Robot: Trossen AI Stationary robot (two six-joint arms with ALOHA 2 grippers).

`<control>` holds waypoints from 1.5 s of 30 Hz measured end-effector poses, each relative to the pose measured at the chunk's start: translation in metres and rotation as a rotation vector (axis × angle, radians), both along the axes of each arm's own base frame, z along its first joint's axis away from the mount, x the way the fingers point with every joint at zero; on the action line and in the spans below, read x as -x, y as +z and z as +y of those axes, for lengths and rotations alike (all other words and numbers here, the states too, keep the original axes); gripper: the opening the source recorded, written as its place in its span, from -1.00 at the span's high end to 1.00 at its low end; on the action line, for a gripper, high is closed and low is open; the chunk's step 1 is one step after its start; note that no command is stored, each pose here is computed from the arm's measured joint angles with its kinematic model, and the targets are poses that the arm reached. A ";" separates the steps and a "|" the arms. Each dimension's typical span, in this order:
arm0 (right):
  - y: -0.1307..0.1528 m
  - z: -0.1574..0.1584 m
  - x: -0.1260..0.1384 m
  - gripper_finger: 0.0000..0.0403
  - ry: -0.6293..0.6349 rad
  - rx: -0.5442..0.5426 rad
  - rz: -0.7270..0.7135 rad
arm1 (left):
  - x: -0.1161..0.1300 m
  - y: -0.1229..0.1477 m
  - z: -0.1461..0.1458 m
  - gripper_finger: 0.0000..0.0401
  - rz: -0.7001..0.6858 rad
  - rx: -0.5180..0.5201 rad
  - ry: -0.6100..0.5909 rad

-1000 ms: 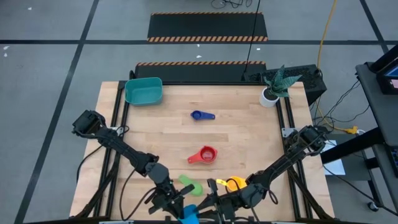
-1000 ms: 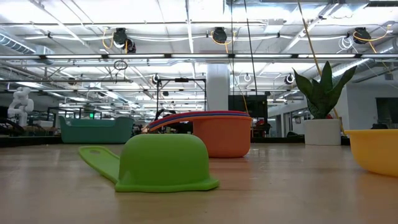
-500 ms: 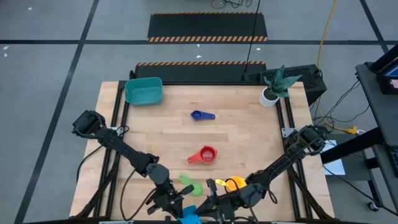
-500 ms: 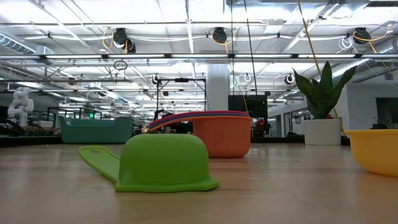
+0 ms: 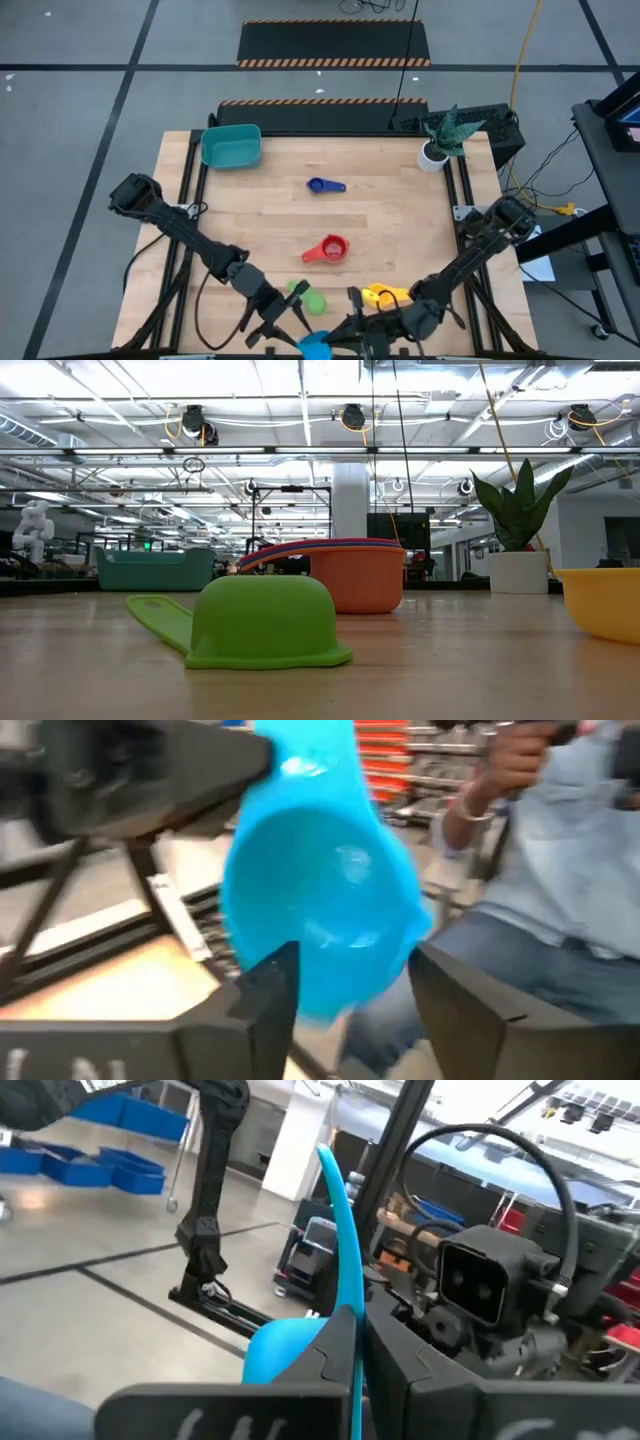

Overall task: Nest measuring cups in basket
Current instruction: Stack the light blue measuring cup on top of the red measuring cup

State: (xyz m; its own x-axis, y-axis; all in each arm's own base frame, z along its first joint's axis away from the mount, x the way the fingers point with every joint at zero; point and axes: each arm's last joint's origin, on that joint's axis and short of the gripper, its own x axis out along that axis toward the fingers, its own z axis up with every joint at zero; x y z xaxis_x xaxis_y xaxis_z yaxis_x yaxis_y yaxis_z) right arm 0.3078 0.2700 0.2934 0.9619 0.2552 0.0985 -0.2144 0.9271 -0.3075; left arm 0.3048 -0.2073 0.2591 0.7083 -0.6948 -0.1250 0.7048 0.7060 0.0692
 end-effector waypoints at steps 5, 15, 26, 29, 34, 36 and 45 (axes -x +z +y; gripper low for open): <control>0.011 0.003 0.018 1.00 -0.107 0.043 0.036 | 0.002 0.003 0.000 -0.19 -0.010 -0.016 0.146; 0.012 0.000 0.040 1.00 -0.451 0.134 0.131 | 0.009 0.009 0.013 -0.31 0.047 -0.087 0.478; -0.010 -0.017 0.037 1.00 -0.687 0.138 0.234 | 0.035 0.035 0.026 -0.31 0.058 -0.091 0.712; -0.017 -0.025 0.034 1.00 -0.713 0.112 0.269 | 0.035 0.036 0.025 -0.31 0.034 -0.119 0.730; -0.030 -0.040 0.028 1.00 -0.705 0.049 0.362 | 0.035 0.036 0.026 -0.31 0.027 -0.116 0.761; -0.033 -0.045 0.025 1.00 -0.696 0.013 0.397 | 0.035 0.036 0.027 -0.31 0.026 -0.116 0.766; -0.048 -0.065 0.018 1.00 -0.700 -0.046 0.514 | 0.034 0.037 0.027 -0.31 0.017 -0.105 0.769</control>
